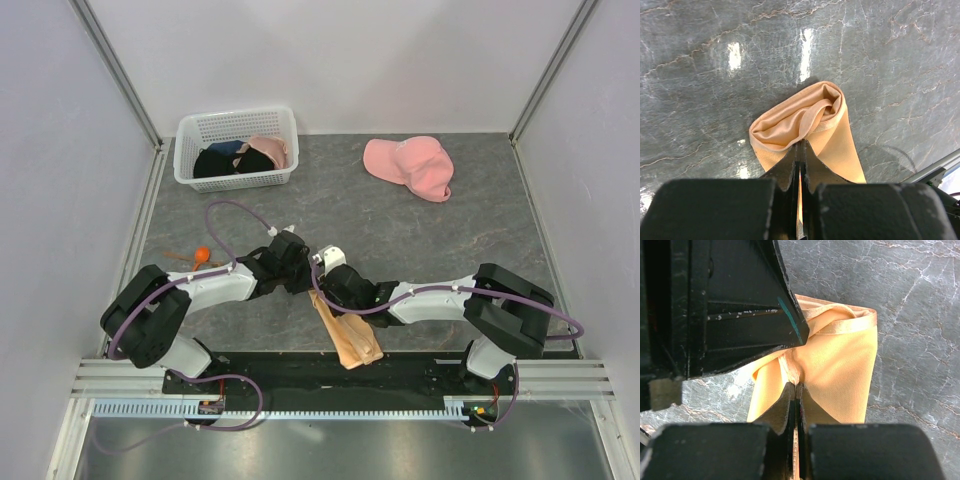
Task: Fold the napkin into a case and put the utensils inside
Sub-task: Grasp the top corner of the smaller rectangle folded napkin from the folded napkin.
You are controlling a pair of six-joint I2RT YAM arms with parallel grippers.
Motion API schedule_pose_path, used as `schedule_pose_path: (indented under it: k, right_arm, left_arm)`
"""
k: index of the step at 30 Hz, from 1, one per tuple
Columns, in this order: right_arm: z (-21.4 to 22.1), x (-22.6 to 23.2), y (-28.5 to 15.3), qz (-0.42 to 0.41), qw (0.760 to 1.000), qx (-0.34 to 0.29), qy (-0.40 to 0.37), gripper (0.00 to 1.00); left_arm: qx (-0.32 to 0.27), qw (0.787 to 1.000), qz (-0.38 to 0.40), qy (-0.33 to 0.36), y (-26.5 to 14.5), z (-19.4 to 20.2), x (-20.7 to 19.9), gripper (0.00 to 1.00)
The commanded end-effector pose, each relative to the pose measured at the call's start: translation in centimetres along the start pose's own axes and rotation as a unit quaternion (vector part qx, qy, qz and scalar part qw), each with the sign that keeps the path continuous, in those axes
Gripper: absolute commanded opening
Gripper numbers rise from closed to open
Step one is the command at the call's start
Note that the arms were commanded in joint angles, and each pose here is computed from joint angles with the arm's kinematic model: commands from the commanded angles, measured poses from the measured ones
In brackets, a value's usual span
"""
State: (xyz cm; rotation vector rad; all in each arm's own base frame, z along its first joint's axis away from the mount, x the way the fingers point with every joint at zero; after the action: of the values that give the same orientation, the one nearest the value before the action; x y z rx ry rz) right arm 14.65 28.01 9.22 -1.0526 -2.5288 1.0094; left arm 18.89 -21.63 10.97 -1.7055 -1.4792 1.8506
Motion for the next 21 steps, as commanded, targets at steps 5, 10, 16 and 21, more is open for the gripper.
schedule_pose_path:
  k: [5,10,16,21]
  right_arm:
    - [-2.5,0.4,-1.1,-0.007,0.998,-0.048,0.043,0.00]
    - [-3.8,0.6,-1.8,-0.018,0.996,-0.070,0.057,0.00]
    - [-3.4,1.4,-0.3,-0.037,0.996,-0.057,0.063,0.00]
    - [-2.5,1.8,1.2,-0.046,0.995,-0.050,0.071,0.00]
  left_arm:
    - [0.001,0.999,0.029,-0.023,-0.7,0.0,-0.7,0.02]
    - [-0.012,0.999,0.034,-0.038,-1.3,0.0,-0.5,0.02]
    - [-0.028,0.997,0.046,-0.058,-2.1,-0.2,-0.9,0.02]
    - [-0.021,0.996,0.045,-0.075,-1.9,0.0,-0.6,0.02]
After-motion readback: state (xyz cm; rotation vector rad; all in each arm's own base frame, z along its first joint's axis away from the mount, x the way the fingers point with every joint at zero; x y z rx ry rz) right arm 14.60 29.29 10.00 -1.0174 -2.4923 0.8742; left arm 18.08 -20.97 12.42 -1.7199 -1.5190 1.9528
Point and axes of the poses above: each gripper's point midway between its finger pads, its own y axis out along the fingers, its own x axis along the line the jaws close on, z = x × y, the point moved 10 cm from there along -y, back along the fingers, and after that the axes turned 15 degrees about -y, right-handed, at the moved point
